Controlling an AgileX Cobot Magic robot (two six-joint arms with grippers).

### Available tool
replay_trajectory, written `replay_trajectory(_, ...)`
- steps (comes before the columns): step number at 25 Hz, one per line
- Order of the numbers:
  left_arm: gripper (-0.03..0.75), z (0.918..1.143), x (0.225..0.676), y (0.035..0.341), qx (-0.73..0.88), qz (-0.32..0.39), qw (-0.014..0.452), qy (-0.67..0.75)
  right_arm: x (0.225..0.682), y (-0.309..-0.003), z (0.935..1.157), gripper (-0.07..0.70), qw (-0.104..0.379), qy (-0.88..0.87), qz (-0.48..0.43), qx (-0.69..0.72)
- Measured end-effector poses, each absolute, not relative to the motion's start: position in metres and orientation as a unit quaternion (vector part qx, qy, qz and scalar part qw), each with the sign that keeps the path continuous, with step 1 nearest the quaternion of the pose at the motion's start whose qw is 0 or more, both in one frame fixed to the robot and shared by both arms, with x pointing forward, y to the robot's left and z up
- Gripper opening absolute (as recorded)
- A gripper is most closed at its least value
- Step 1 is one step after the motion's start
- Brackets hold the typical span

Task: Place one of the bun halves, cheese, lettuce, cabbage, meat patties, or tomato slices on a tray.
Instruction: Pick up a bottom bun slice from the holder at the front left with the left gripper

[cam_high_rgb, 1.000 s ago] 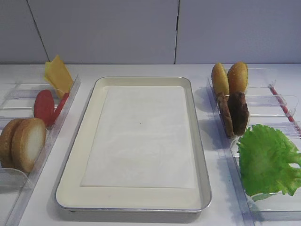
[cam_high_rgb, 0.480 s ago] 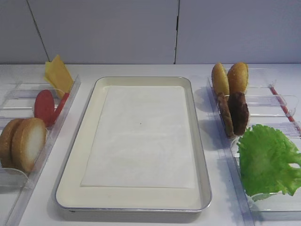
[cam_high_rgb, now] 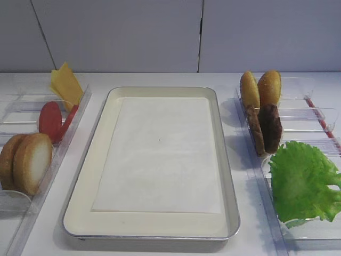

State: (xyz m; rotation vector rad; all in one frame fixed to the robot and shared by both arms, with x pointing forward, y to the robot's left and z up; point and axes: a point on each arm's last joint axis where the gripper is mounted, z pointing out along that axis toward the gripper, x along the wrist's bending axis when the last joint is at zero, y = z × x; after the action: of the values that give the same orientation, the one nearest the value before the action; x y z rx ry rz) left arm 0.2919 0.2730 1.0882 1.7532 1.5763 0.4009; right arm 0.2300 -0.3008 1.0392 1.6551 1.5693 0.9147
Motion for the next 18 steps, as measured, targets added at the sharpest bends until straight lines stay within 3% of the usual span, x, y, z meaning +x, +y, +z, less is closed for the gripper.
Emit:
replay_trajectory(5, 0.673, 1.086, 0.333, 0.265, 0.675, 0.095, 0.395, 0.616, 0.23, -0.301, 1.039, 0.692, 0.335, 0.602, 0.351, 0.634)
replay_trajectory(18, 0.668, 1.078, 0.423, 0.265, 0.706, 0.029, 0.336, 0.623, 0.23, -0.301, 1.039, 0.692, 0.335, 0.602, 0.351, 0.634)
